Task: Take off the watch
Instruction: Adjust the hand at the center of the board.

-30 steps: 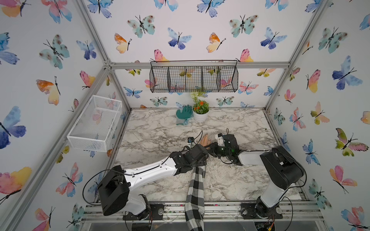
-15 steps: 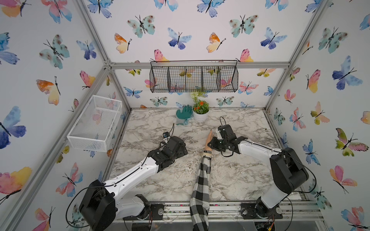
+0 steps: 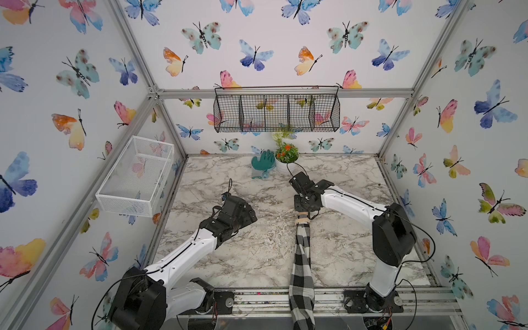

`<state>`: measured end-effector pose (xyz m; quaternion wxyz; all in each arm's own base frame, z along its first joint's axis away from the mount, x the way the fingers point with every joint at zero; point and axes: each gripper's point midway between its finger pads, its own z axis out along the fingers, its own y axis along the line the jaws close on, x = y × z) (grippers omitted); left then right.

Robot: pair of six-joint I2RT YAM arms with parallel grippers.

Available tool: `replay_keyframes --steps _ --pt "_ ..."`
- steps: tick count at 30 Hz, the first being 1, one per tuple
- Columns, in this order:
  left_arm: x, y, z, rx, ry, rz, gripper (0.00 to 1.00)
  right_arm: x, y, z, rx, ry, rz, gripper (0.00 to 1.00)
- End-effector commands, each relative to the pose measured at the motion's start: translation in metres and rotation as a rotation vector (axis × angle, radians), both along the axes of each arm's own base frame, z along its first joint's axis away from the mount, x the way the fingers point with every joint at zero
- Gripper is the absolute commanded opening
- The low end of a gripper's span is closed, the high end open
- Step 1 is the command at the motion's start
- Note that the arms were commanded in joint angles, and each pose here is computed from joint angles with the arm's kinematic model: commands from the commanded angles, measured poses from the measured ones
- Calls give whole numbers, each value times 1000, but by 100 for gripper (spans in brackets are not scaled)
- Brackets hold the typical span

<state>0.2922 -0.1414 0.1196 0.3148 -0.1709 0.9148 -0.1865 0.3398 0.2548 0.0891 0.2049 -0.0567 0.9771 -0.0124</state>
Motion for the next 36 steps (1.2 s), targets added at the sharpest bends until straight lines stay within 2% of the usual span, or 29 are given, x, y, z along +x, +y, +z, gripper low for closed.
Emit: replay_keyframes --steps 1,5,6,8,12,21,24,30,36 --pt "4 1 11 -46 -42 -17 90 -6 -13 -10 -203 -4 10 19" --pt "6 9 12 -75 -52 -2 89 -9 4 -22 -244 4 22 22" --pt "7 10 14 -86 -61 1 89 -9 8 -24 -247 7 24 25" --pt "6 12 15 -94 -67 4 89 -10 21 -26 -234 15 35 40" --pt "6 16 12 -100 -55 10 89 -13 48 -29 -189 24 66 53" --pt "7 21 15 -97 -58 21 89 -27 104 -37 8 70 130 59" --pt "6 22 12 -90 -41 22 89 -28 115 -28 86 58 151 60" --pt "9 13 12 -95 -9 -18 89 -22 105 10 140 -27 166 64" --pt "18 -9 14 -139 15 -94 89 -16 61 38 198 -88 152 69"
